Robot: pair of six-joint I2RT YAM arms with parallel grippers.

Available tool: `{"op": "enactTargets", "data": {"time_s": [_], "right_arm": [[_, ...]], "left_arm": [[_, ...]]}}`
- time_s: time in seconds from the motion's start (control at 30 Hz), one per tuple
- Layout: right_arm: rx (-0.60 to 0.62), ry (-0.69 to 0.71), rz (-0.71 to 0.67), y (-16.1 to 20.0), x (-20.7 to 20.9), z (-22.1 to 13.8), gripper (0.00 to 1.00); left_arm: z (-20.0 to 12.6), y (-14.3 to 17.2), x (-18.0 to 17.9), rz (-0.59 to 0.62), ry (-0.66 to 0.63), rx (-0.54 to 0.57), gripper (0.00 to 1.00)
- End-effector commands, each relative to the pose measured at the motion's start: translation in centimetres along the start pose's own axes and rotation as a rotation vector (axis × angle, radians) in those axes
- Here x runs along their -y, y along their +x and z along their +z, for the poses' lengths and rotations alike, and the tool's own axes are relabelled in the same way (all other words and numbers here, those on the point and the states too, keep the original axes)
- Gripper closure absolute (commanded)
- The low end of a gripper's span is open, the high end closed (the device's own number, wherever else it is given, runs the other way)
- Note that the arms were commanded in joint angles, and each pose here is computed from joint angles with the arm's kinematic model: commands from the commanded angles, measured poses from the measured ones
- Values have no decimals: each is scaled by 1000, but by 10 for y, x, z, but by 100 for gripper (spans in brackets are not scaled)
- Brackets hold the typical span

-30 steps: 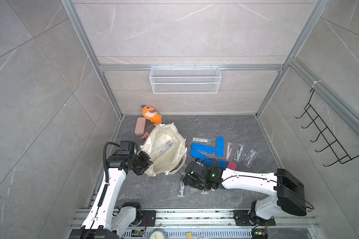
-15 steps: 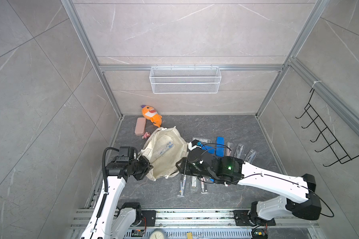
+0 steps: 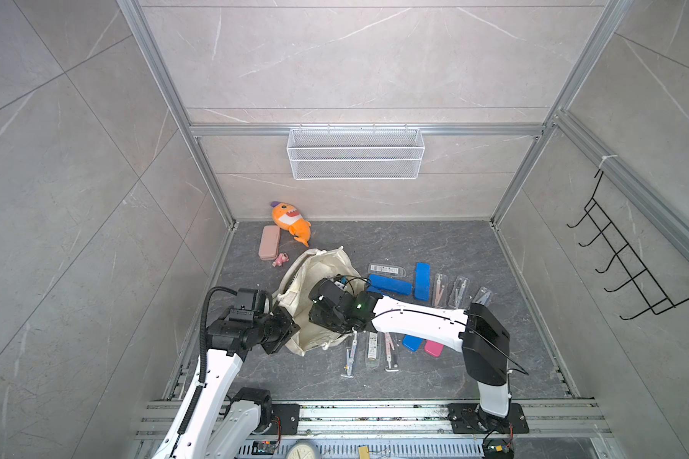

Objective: Take out the compass set from the canvas bag
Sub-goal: Pick up the compass set from the canvas bag.

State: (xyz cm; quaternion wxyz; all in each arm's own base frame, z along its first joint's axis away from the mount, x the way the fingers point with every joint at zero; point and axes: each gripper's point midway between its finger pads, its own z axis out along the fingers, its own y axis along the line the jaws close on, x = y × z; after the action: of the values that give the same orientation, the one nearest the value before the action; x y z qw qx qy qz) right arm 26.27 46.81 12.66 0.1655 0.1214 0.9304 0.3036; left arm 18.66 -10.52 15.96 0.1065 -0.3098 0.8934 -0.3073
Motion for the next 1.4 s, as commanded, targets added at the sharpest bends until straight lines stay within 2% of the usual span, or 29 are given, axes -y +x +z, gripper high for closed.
{"op": "enactTargets", "data": {"time_s": [0.0, 0.17, 0.47, 0.77, 1.03, 1.17, 1.37], "right_arm": [[24, -52, 90, -19, -17, 18, 53], [18, -15, 176, -37, -14, 55, 41], [58, 36, 284, -67, 10, 96, 37], [65, 92, 332, -84, 39, 125, 36], [52, 79, 413, -86, 52, 146, 37], [61, 21, 457, -91, 51, 154, 42], [48, -33, 495, -97, 48, 165, 41]], "left_arm": [[4, 12, -9, -7, -27, -38, 100], [9, 18, -14, 21, -51, -51, 100], [9, 24, -19, 78, -92, -67, 100], [9, 27, -20, 105, -100, -83, 100], [12, 32, -24, 113, -114, -101, 100], [12, 34, -26, 116, -118, -106, 100], [13, 37, -29, 112, -122, -113, 100]]}}
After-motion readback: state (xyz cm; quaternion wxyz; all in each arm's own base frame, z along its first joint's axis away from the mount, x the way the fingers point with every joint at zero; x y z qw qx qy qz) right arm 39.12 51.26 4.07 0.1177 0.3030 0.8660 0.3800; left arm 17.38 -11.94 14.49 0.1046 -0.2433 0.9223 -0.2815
